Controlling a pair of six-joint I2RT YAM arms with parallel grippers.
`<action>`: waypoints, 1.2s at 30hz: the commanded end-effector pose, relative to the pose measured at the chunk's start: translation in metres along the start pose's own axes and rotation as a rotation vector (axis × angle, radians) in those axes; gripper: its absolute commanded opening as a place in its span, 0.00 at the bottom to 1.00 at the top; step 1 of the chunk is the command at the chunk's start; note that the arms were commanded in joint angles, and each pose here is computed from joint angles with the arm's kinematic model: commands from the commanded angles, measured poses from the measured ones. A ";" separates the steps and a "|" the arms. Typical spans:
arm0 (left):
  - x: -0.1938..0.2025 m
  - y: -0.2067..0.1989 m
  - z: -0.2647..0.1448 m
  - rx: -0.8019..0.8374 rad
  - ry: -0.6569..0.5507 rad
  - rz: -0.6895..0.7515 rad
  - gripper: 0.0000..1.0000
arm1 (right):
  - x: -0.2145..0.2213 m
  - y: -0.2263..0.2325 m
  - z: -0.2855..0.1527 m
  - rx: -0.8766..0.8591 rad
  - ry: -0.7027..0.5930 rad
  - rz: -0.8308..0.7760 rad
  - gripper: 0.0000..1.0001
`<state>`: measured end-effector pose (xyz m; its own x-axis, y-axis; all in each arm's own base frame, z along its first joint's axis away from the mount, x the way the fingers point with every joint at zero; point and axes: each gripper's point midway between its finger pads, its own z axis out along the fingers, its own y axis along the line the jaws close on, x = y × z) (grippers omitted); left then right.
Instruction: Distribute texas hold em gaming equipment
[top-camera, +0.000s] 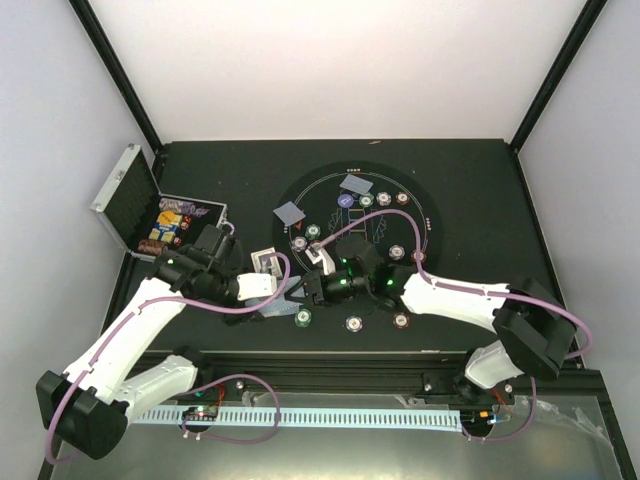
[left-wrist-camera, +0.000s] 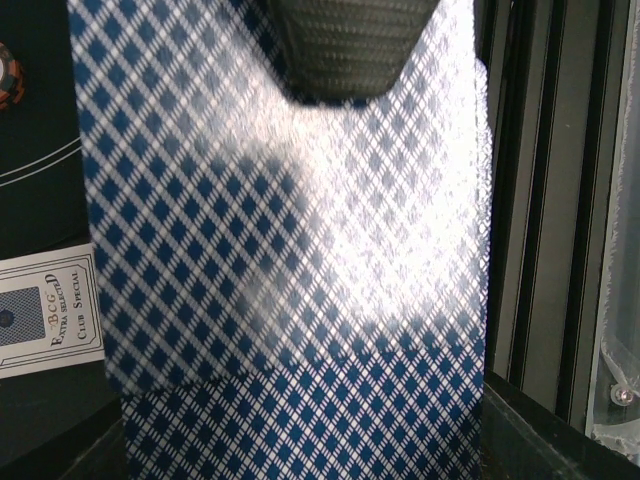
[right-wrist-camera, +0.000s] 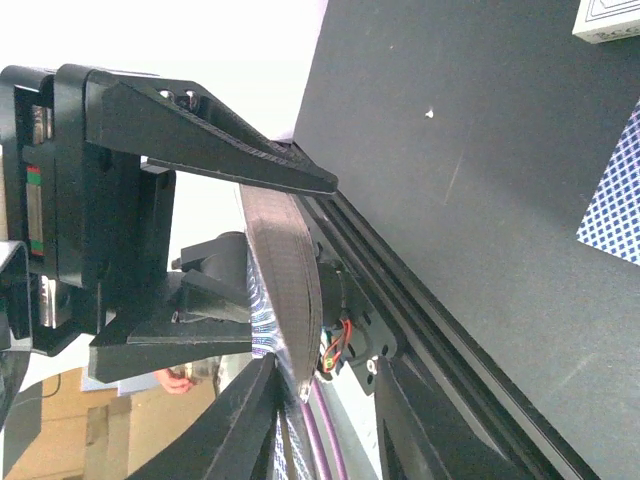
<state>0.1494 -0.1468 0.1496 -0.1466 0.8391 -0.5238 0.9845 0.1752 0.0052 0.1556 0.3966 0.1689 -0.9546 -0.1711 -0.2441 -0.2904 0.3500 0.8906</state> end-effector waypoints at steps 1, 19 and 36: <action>-0.014 0.004 -0.009 -0.020 -0.039 0.020 0.01 | -0.004 -0.006 -0.010 0.049 -0.032 -0.011 0.27; -0.012 0.005 -0.009 -0.025 -0.031 0.015 0.01 | -0.014 -0.016 -0.046 0.102 -0.096 -0.021 0.09; -0.010 0.004 -0.011 -0.028 -0.017 0.012 0.02 | -0.069 -0.135 -0.142 0.380 -0.254 0.102 0.01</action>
<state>0.1497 -0.1465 0.1494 -0.1477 0.8399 -0.5222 0.9842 0.1771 0.0063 0.2584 0.2490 0.1486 -0.9436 0.1340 -0.3027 -0.1696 0.5895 0.7897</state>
